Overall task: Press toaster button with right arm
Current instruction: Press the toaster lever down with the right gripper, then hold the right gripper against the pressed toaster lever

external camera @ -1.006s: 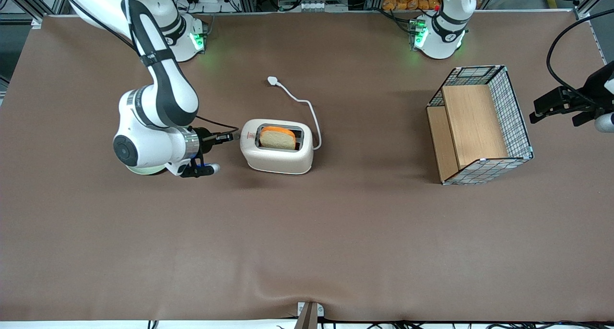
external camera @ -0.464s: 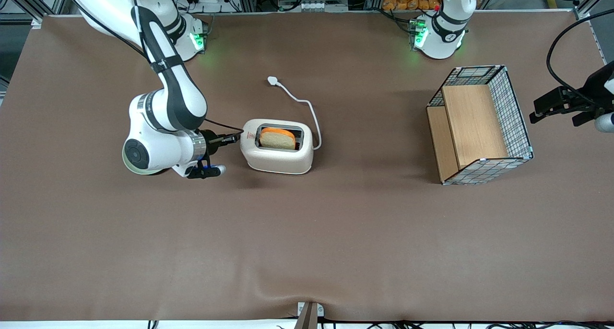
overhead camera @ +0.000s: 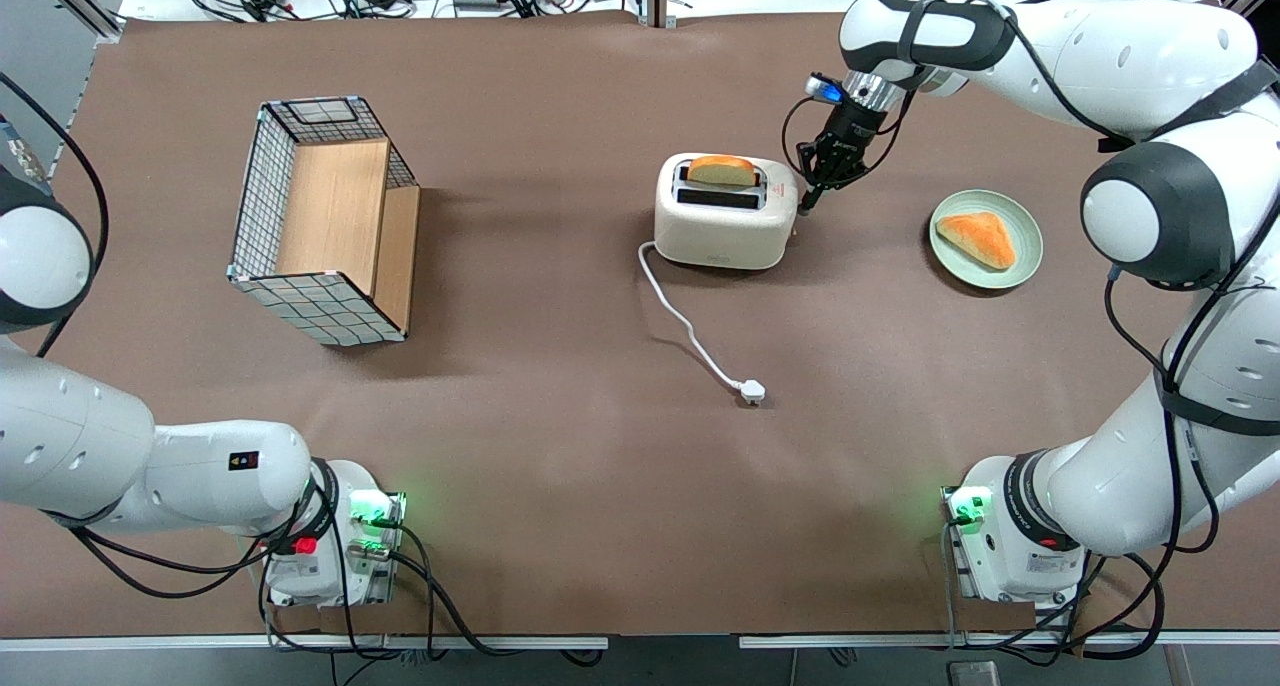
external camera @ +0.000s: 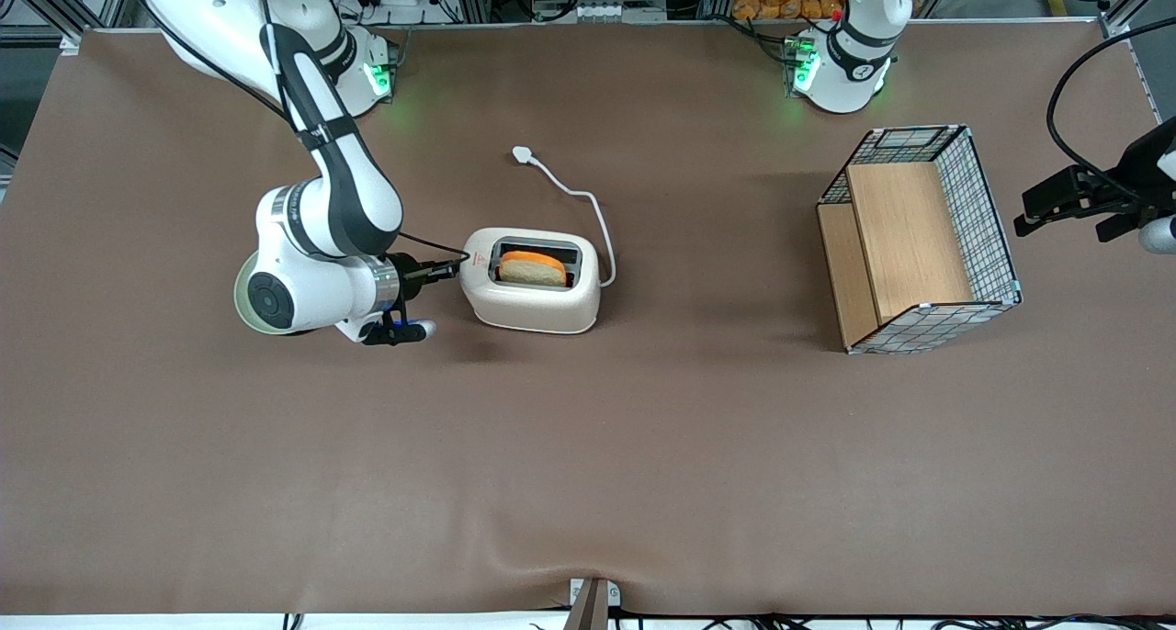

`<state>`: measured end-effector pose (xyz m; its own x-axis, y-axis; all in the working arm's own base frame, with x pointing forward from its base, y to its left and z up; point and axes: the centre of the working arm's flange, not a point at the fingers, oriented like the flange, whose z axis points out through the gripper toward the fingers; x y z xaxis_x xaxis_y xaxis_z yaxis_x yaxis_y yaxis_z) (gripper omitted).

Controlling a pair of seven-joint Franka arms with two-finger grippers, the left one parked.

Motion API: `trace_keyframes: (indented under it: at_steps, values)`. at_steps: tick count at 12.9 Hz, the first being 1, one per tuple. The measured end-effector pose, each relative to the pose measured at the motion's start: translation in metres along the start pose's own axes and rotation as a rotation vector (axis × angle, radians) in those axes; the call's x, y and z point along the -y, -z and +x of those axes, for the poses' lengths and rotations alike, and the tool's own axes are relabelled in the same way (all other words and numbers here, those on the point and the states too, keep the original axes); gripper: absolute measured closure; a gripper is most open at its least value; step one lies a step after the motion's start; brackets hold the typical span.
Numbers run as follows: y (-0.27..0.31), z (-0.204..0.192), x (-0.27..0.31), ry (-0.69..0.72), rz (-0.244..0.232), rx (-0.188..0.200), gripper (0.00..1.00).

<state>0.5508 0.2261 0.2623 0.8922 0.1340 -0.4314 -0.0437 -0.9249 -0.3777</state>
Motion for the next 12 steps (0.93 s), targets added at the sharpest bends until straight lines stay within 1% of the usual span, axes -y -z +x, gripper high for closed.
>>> trace_keyframes:
  at_steps: [2, 6, 12]
  values:
    - [-0.007, 0.003, -0.002, -0.003, -0.006, -0.008, 0.99]
    - [-0.021, 0.005, -0.006, -0.004, -0.021, -0.038, 0.99]
    - [-0.025, 0.005, -0.007, -0.006, -0.025, -0.048, 0.99]
